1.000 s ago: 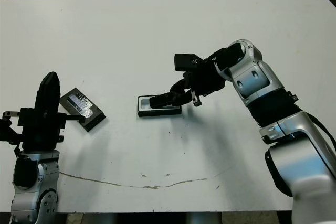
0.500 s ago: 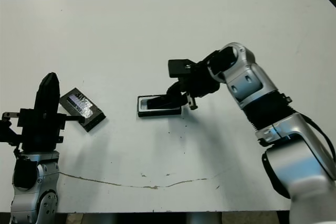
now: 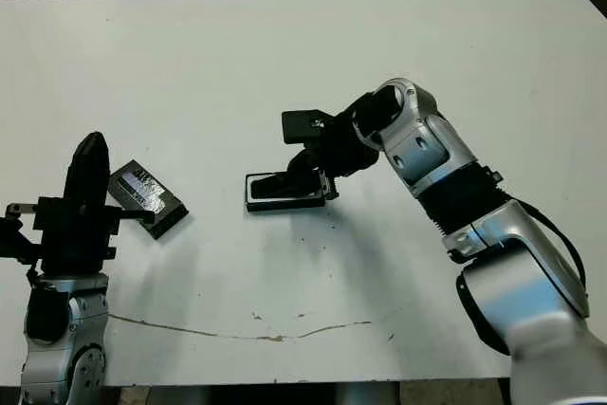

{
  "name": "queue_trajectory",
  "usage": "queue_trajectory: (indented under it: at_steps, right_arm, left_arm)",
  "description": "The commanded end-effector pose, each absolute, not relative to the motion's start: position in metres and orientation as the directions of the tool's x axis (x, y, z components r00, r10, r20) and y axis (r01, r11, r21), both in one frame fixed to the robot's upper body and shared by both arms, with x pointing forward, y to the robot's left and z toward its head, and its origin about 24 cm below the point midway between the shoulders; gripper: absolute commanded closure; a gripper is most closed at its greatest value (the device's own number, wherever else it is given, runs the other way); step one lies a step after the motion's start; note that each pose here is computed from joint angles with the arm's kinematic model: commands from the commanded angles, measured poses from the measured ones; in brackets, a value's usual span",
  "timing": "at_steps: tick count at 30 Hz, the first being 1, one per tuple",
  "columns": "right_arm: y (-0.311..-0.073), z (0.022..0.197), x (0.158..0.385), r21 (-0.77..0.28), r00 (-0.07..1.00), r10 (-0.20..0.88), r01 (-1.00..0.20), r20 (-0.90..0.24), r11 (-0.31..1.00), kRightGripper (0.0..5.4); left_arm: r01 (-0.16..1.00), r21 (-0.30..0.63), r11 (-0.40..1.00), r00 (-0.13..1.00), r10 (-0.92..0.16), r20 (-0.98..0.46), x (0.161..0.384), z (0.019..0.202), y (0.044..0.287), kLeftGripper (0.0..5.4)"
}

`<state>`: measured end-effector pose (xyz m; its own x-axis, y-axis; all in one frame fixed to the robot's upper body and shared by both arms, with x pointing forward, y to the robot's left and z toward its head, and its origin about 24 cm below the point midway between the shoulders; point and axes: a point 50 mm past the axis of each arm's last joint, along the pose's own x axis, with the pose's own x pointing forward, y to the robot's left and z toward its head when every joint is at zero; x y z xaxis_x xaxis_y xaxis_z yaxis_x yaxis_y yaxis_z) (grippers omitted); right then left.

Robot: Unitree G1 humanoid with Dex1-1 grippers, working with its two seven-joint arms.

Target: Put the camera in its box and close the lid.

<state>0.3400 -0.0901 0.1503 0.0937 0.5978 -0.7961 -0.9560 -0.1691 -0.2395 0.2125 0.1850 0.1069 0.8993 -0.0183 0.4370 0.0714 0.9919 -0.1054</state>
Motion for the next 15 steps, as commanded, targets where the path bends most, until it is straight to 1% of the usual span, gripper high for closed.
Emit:
queue_trajectory:
  at_steps: [1,3,4,6,10,15]
  right_arm:
    - [-0.075,0.142,0.335,-0.237,0.067,0.595,-0.948,-0.801,-0.213,4.73]
    - [-0.08,0.145,0.337,-0.226,0.071,0.578,-0.953,-0.813,-0.201,4.66]
    - [-0.083,0.147,0.339,-0.211,0.066,0.574,-0.959,-0.817,-0.19,4.51]
    - [-0.089,0.154,0.341,-0.215,0.062,0.586,-0.957,-0.808,-0.195,4.2]
    - [-0.099,0.168,0.345,-0.268,0.086,0.626,-0.942,-0.775,-0.203,3.46]
    - [-0.11,0.189,0.347,-0.288,0.089,0.664,-0.937,-0.743,-0.197,2.6]
  left_arm:
    - [0.051,-0.103,0.993,0.913,-0.005,0.408,0.21,0.1,0.187,5.4]
    - [0.057,-0.11,0.992,0.913,-0.007,0.407,0.21,0.1,0.188,5.4]
    - [0.057,-0.111,0.992,0.913,-0.007,0.407,0.21,0.1,0.188,5.4]
    - [0.058,-0.109,0.992,0.913,-0.008,0.409,0.21,0.1,0.188,5.4]
    - [0.062,-0.124,0.99,0.916,-0.007,0.402,0.21,0.1,0.187,5.4]
    - [0.059,-0.113,0.992,0.915,-0.008,0.404,0.211,0.1,0.187,5.4]
